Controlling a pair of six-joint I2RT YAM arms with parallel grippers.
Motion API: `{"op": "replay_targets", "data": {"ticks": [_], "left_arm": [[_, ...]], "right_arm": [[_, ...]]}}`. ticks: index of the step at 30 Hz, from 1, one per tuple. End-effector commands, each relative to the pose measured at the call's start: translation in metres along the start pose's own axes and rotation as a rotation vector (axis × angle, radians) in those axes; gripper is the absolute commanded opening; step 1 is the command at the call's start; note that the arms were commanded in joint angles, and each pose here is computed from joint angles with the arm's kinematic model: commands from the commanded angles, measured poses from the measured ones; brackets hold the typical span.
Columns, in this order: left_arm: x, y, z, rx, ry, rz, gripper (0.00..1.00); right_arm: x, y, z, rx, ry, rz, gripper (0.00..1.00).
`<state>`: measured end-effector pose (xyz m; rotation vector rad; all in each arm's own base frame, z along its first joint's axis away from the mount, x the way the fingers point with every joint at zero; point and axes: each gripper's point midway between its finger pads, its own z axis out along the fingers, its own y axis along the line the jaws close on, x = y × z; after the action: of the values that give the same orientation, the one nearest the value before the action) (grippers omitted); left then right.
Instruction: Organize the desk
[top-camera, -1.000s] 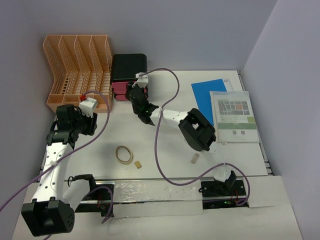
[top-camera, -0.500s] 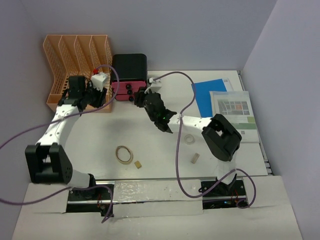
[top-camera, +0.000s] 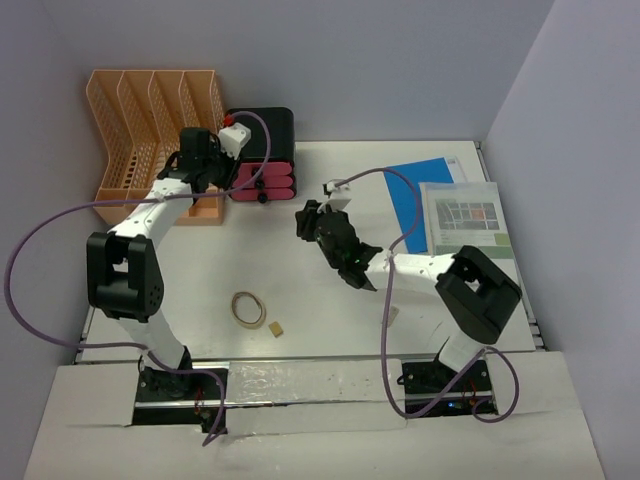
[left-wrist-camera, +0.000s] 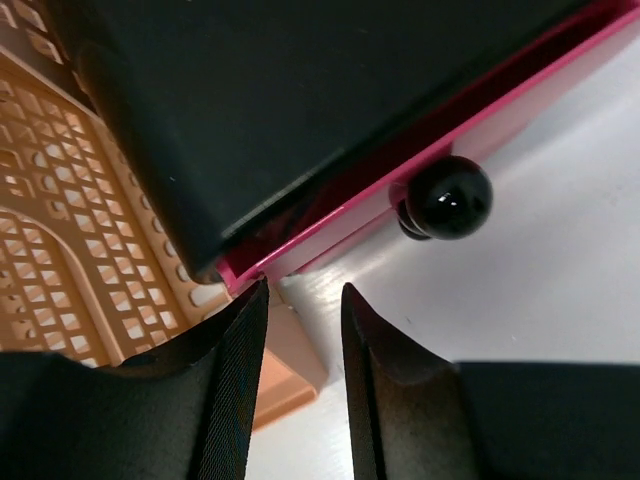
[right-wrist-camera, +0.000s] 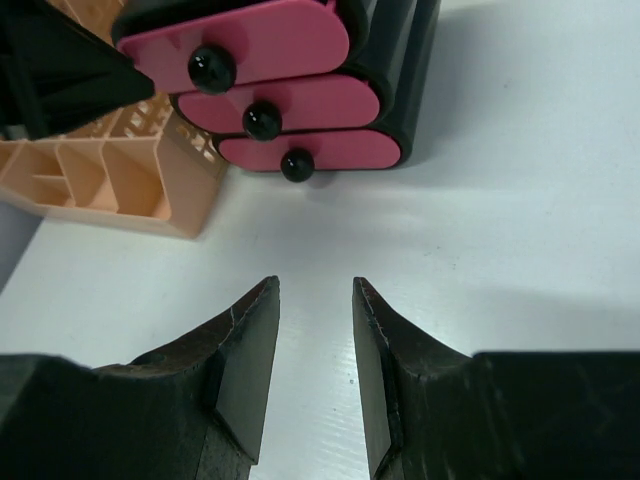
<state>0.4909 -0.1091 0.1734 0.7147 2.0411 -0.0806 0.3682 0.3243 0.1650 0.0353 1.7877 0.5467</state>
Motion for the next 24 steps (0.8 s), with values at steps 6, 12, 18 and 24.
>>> {"op": "replay_targets", "data": {"ticks": [6, 12, 18, 24], "left_arm": [[-0.038, 0.025, 0.012, -0.122, -0.097, -0.036, 0.44], [-0.038, 0.019, 0.010, -0.110, -0.117, -0.086, 0.47], [-0.013, -0.029, -0.010, -0.006, -0.129, -0.151, 0.48], [-0.006, -0.057, -0.005, -0.032, -0.177, -0.130, 0.53]], "right_arm": [[-0.032, -0.021, -0.030, 0.044, -0.112, 0.063, 0.43], [-0.026, -0.033, -0.039, 0.070, -0.104, 0.052, 0.43], [-0.020, -0.048, -0.051, 0.097, -0.103, 0.070, 0.43], [-0.015, -0.064, -0.062, 0.139, -0.111, 0.095, 0.43]]}}
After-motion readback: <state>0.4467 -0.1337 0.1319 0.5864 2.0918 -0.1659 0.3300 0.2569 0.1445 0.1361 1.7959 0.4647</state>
